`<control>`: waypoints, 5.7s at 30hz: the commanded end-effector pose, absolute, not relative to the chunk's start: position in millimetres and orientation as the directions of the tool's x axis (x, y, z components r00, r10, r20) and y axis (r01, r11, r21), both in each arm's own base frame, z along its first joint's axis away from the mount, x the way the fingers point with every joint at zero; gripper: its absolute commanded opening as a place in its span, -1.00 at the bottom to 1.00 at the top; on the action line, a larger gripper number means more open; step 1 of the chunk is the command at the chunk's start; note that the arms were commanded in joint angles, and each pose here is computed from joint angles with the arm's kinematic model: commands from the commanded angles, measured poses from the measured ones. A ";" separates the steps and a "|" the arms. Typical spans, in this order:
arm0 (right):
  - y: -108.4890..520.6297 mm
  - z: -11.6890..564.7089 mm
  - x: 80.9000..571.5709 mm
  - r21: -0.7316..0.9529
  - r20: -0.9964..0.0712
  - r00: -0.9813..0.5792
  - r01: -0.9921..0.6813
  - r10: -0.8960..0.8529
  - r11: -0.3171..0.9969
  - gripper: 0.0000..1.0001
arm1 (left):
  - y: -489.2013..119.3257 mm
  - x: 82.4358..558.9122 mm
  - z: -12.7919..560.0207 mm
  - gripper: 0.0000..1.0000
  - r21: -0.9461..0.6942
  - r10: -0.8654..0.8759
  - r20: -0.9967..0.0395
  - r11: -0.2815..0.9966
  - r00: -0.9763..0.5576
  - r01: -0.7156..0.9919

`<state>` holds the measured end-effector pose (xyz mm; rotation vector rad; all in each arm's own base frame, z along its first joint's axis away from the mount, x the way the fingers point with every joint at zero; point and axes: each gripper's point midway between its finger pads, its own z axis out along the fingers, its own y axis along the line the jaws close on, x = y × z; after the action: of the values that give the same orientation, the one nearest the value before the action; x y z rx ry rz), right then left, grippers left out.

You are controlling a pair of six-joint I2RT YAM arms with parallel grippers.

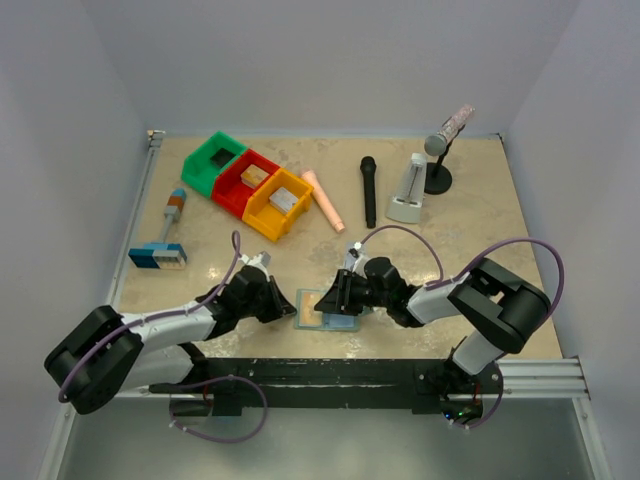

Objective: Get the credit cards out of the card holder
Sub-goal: Remove the credit card from the card holder.

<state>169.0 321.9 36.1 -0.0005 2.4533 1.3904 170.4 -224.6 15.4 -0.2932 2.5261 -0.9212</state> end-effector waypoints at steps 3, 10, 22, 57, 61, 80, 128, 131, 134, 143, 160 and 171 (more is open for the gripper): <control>334.6 51.6 173.9 0.856 -0.294 -0.945 -0.196 0.139 0.479 -0.11 | -225.2 169.6 9.8 -1.00 -0.629 -0.304 -0.331 0.777 -0.894 -0.032; 330.1 45.3 175.2 0.838 -0.287 -0.947 -0.175 0.145 0.518 -0.11 | -224.9 166.8 3.1 -1.00 -0.626 -0.299 -0.317 0.779 -0.900 -0.039; 303.6 1.3 170.6 0.729 -0.230 -0.960 -0.063 0.157 0.682 -0.11 | -223.0 166.2 1.2 -1.00 -0.625 -0.305 -0.319 0.779 -0.897 -0.042; 274.2 -15.8 165.5 0.593 -0.223 -0.963 -0.010 0.152 0.805 0.04 | -252.7 189.6 67.5 -1.00 -0.754 -0.344 -0.432 0.645 -0.834 0.125; 274.9 -15.3 164.6 0.596 -0.222 -0.964 -0.016 0.145 0.803 0.03 | -259.0 187.9 65.5 -1.00 -0.758 -0.324 -0.430 0.637 -0.842 0.142; 299.7 8.8 168.9 0.713 -0.242 -0.960 -0.075 0.144 0.697 0.02 | -238.2 177.8 13.5 -1.00 -0.667 -0.303 -0.379 0.745 -0.874 0.031; 324.7 99.9 162.4 0.756 -0.423 -0.904 -0.313 0.065 0.575 0.04 | -213.2 161.7 -8.2 -1.00 -0.626 -0.353 -0.339 0.776 -0.872 -0.071; 331.5 78.6 160.4 0.771 -0.364 -0.930 -0.265 0.059 0.578 0.04 | -213.4 161.0 -8.0 -1.00 -0.627 -0.349 -0.341 0.777 -0.873 -0.066; 334.0 62.1 159.3 0.778 -0.326 -0.943 -0.229 0.063 0.585 0.10 | -213.8 160.8 -7.7 -1.00 -0.628 -0.347 -0.341 0.776 -0.874 -0.063; 334.4 49.4 165.3 0.756 -0.319 -0.945 -0.209 0.071 0.620 0.16 | -214.8 160.5 -7.3 -1.00 -0.632 -0.343 -0.343 0.773 -0.874 -0.056; 335.1 60.2 169.0 0.785 -0.357 -0.927 -0.229 0.117 0.576 0.15 | -216.1 158.9 -9.0 -1.00 -0.633 -0.335 -0.337 0.772 -0.880 -0.051; 340.8 74.6 175.4 0.847 -0.360 -0.909 -0.223 0.211 0.483 0.15 | -219.6 157.5 -9.2 -1.00 -0.642 -0.319 -0.332 0.766 -0.888 -0.035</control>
<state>161.2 326.6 44.1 -0.0391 2.4782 1.2965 173.9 -234.1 16.9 -0.2920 2.4397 -1.0012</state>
